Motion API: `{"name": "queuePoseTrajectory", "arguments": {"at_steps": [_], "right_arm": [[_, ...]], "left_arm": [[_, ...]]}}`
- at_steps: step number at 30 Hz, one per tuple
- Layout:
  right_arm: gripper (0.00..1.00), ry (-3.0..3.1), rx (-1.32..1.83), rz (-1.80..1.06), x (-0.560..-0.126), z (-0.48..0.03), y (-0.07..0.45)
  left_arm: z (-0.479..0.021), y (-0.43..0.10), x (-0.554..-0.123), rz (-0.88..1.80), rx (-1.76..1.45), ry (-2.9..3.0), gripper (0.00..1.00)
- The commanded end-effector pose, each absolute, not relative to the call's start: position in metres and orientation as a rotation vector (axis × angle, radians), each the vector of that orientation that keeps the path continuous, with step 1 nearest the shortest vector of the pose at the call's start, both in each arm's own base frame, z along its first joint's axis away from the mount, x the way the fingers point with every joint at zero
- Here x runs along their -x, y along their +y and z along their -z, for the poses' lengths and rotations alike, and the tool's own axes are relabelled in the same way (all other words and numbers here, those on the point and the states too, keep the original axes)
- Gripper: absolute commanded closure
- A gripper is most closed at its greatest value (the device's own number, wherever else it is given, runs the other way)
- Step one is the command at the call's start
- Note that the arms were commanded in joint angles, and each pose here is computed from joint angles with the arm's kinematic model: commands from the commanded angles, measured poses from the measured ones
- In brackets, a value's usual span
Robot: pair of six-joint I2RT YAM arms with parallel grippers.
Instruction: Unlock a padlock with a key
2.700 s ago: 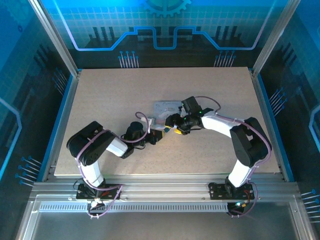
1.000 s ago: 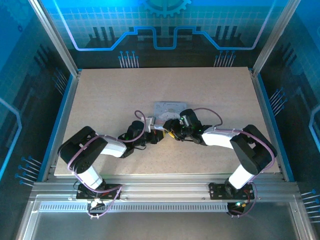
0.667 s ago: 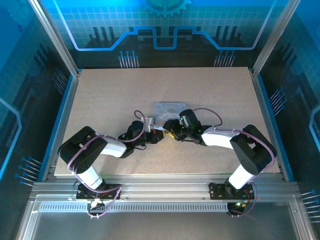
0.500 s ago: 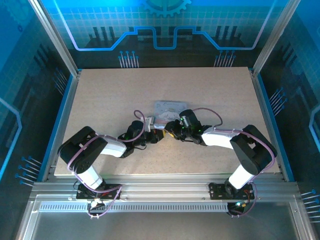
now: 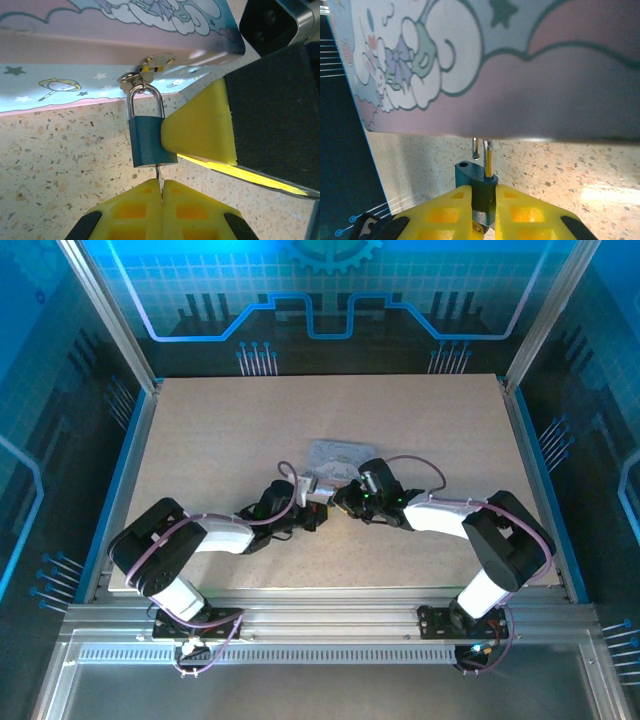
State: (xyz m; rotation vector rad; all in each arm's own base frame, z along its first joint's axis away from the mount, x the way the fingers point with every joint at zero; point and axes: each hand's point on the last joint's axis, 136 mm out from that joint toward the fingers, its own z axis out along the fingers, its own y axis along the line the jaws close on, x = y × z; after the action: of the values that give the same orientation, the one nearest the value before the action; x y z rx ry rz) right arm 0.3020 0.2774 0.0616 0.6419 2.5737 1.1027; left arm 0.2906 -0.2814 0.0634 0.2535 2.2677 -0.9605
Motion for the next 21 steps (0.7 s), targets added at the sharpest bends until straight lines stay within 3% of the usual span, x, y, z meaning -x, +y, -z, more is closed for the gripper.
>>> {"name": "queuePoseTrajectory", "arguments": {"at_steps": [1, 9, 19, 21], "right_arm": [[0.92, 2.670, -0.685, -1.051, -0.2863, -0.0480, 0.2749], [1.00, 2.672, -0.675, -1.054, -0.2856, -0.0492, 0.2752], [1.00, 2.668, -0.677, -1.055, -0.2847, -0.0493, 0.2721], [0.90, 2.663, -0.707, -1.053, -0.2830, -0.0475, 0.2687]], "left_arm": [[-0.0817, -0.2968, -0.2832, 0.912, -0.449, 2.211, 1.00], [-0.0781, -0.2973, -0.2807, 0.713, -0.613, 2.193, 1.00], [-0.0786, -0.2895, -0.2774, 0.560, -0.702, 2.150, 1.00], [-0.0789, -0.2904, -0.2768, 0.597, -0.674, 2.163, 1.00]]}}
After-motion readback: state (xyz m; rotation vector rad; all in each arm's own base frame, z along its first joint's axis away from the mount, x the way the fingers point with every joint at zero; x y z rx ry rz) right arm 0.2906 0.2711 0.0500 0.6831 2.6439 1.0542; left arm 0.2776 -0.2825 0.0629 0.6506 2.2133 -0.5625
